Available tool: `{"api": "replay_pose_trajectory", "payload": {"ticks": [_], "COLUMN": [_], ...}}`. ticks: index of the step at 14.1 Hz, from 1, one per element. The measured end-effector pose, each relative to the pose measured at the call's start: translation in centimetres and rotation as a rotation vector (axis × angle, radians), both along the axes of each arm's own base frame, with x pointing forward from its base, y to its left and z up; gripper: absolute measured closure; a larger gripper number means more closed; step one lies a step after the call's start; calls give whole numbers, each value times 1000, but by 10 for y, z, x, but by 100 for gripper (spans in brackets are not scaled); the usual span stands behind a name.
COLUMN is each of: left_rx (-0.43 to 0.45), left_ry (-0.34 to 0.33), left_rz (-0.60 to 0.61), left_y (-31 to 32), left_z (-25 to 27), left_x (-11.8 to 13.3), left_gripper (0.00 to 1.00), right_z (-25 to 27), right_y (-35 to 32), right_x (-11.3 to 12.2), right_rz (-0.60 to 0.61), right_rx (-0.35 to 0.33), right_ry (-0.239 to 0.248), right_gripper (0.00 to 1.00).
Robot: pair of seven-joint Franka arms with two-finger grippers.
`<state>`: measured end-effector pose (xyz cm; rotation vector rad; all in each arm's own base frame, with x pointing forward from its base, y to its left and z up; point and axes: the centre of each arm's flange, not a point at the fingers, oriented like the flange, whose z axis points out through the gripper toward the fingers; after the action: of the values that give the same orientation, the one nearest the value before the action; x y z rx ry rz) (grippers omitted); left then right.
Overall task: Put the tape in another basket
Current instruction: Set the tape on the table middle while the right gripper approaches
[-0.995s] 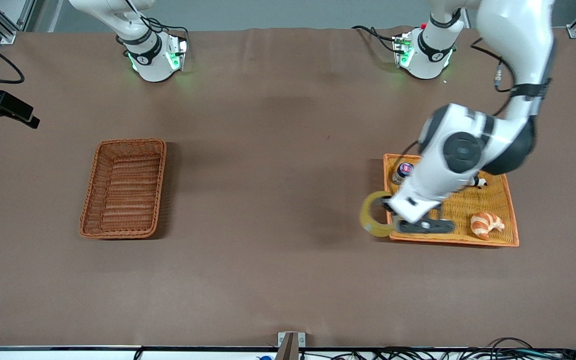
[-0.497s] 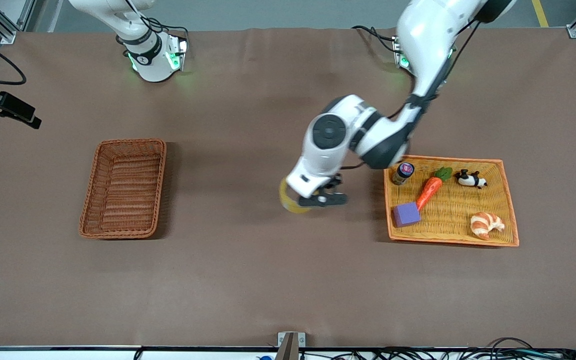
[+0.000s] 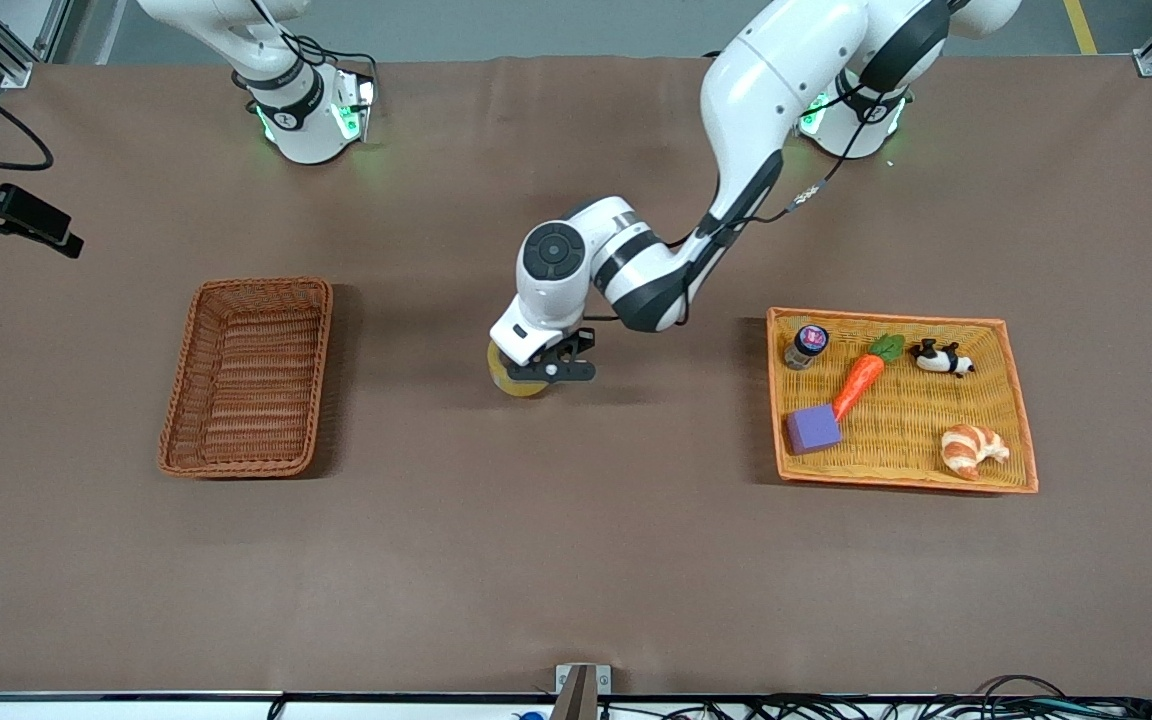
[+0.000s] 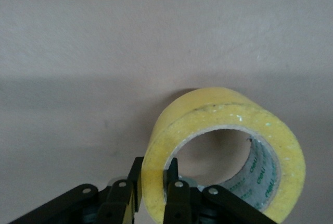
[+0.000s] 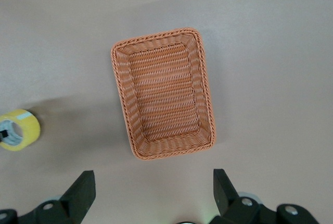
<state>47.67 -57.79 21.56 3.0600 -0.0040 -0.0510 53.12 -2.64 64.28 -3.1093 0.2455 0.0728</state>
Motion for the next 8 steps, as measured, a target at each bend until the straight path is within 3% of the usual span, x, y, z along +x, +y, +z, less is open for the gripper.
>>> {"api": "replay_pose_trajectory", "payload": {"ticks": [2,3,6,8], "left_rx": [10,11,-3,7], "left_ry": [4,3,-17,-65], "left_rz": [2,8,26,47], "left_y": [1,2,1,13], "left_z": [-10,-9,2,26], "left_x": [-1,1,10,32], "left_gripper": [79,74,43,23], "right_z": [0,-1,-2,-2], "right_y": [0,0,0,0], "right_x": [0,0,0,0], "right_rz": [0,0,0,1], "right_rx": [0,0,0,1], "right_ry": [1,2,3,0], "right_gripper": [0,0,0,0]}}
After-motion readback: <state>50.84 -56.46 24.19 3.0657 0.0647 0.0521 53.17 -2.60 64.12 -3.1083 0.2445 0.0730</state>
